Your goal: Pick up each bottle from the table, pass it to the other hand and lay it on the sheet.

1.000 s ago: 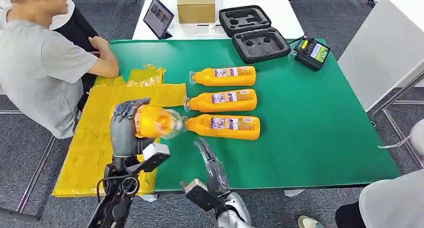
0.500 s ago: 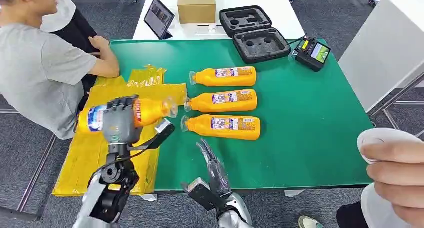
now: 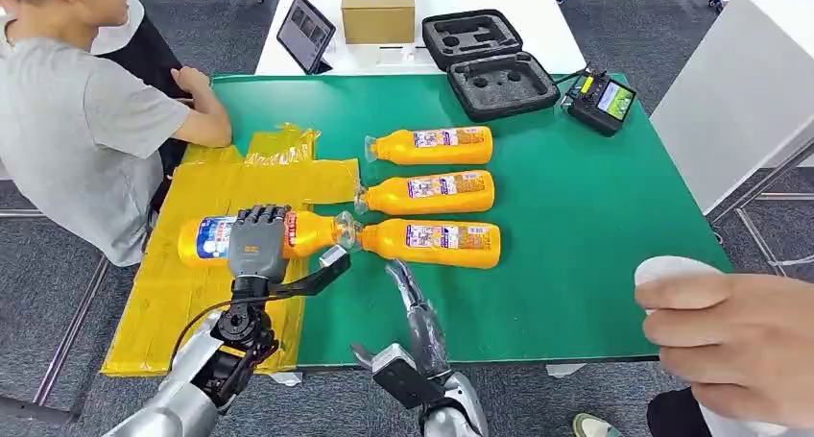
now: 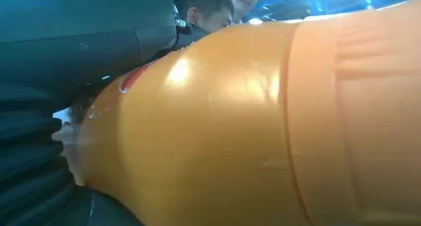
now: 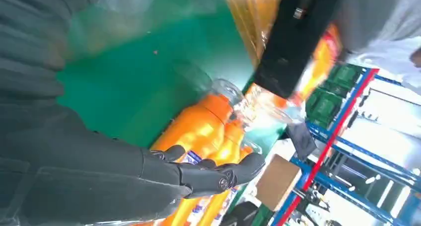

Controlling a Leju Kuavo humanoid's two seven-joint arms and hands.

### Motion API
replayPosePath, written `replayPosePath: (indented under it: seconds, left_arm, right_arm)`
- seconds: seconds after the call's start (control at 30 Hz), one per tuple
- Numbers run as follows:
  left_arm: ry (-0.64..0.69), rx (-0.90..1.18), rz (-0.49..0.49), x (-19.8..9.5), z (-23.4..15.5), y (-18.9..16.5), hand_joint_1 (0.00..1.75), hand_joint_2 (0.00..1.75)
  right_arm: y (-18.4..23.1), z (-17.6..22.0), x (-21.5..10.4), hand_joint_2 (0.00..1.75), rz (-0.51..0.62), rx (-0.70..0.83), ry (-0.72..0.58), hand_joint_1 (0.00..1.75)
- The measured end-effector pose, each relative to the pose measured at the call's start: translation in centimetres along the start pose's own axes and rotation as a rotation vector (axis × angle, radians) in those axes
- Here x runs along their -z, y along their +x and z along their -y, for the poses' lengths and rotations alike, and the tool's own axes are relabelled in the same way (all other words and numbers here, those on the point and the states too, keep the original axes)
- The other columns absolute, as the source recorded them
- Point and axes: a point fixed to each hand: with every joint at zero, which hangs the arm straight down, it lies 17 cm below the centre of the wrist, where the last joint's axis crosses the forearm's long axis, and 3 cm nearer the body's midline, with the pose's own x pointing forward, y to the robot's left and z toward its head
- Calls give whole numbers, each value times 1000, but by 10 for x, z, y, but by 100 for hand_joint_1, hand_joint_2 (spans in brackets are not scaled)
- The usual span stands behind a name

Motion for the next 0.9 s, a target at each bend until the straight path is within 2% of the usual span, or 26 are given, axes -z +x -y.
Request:
replayPosePath:
  seconds: [0.23,0.47,0.9]
  left_arm:
    - [-97,37,-16,1,25,-16,175,175]
    - [-218,92,-99,-11,53,-50,175,175]
    - [-247,111,-136,-10,57,-71,175,175]
  right_arm:
    - [0,7,3,175,-5,26,-7,0]
    - [-2,7,4,175,-9,59,-10,0]
    - [-8,5,5,175,-25,67,-3,0]
